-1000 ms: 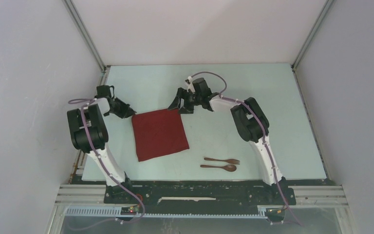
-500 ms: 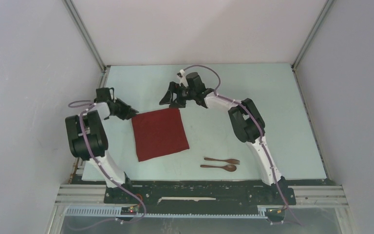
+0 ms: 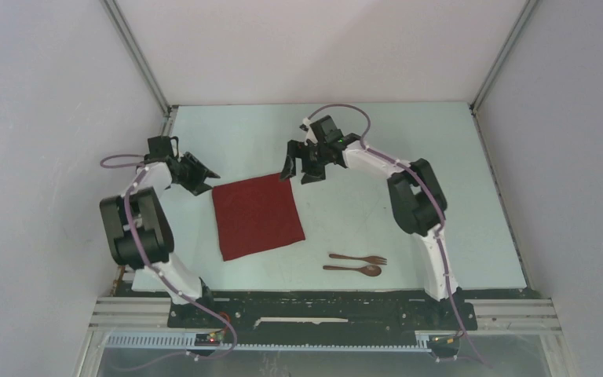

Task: Fold the napkin into a case and place the utensils inside
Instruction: Move the square-folded napkin to the center of the board, then pick up the square-folded napkin from the center of the board.

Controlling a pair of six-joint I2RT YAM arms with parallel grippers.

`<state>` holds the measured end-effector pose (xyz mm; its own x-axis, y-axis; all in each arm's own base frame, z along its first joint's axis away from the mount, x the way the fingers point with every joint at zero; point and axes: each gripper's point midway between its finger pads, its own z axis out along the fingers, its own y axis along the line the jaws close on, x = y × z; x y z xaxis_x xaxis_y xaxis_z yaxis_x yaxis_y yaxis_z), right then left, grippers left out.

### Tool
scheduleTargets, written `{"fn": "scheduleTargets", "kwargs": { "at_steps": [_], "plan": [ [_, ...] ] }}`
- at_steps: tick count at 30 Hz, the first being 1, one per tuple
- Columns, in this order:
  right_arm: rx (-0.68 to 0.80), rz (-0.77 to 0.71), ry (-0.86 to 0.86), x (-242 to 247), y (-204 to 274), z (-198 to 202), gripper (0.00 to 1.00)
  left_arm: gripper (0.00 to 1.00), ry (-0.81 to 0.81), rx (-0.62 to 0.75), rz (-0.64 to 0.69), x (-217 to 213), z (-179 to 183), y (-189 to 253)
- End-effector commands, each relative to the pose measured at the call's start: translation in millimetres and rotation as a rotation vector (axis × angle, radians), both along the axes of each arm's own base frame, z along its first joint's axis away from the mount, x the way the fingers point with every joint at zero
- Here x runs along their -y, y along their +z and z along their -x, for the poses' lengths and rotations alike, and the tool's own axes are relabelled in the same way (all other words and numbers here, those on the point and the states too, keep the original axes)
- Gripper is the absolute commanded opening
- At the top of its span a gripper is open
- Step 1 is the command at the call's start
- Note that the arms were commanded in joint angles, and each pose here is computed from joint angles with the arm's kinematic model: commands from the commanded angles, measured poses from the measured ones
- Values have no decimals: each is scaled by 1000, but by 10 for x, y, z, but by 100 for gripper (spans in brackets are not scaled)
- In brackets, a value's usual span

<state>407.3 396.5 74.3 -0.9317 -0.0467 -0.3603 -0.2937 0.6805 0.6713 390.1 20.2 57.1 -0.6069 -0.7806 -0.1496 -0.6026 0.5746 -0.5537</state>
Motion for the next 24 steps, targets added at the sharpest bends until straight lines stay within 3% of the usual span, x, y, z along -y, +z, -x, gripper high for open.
{"fn": "scheduleTargets", "kwargs": {
  "at_steps": [1, 4, 10, 19, 24],
  "plan": [
    [-89, 81, 6, 373, 294, 625, 93, 53, -102, 178, -112, 194, 161, 725],
    [-192, 19, -4, 390, 233, 1073, 90, 58, -166, 249, -165, 397, 369, 952],
    [-225, 33, 22, 395, 11, 1566, 85, 59, -289, 268, -201, 697, 713, 967],
    [-272, 41, 79, 291, -341, 1741, 72, 60, -335, 284, -188, 797, 908, 999],
    [-255, 50, 48, 343, -428, 1610, 58, 60, -333, 303, -180, 823, 910, 1072]
  ]
}}
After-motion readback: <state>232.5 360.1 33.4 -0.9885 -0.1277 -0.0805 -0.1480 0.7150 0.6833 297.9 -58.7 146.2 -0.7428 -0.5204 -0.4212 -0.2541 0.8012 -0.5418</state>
